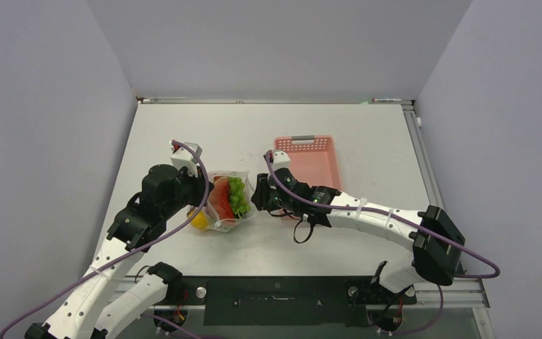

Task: Place the food in the zip-top bag and seal the zipper
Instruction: Place the fake fruit in the zipper food storage bag, then adjust the zipper food storage bag at the center of the board.

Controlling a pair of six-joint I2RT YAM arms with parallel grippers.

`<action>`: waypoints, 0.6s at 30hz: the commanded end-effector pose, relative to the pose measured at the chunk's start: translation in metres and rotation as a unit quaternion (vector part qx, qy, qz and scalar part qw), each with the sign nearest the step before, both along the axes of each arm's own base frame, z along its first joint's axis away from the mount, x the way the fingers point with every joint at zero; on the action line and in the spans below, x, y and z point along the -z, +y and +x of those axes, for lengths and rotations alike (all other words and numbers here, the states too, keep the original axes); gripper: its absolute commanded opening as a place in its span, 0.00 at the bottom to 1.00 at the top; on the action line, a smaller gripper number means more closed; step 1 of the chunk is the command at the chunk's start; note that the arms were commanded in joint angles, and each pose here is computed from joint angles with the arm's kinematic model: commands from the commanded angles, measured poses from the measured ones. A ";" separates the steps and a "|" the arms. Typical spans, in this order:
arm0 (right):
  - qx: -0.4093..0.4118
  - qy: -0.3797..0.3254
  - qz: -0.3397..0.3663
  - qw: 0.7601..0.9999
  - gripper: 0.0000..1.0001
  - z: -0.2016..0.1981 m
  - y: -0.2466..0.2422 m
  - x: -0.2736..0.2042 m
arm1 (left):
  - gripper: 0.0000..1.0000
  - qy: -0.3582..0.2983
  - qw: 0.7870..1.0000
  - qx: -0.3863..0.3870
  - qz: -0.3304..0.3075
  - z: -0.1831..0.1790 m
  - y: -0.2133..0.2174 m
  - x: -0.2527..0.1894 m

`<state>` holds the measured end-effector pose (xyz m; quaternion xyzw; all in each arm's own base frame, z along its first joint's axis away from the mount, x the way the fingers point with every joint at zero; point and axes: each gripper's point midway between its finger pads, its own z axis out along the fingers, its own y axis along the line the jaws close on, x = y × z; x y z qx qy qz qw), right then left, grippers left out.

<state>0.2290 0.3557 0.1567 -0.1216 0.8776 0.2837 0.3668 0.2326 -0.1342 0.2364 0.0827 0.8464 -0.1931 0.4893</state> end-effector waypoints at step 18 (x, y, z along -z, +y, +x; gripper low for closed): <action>-0.027 -0.070 0.078 0.994 0.05 0.014 0.025 -0.089 | 0.00 -0.017 0.999 0.034 -0.023 0.000 -0.013 -0.016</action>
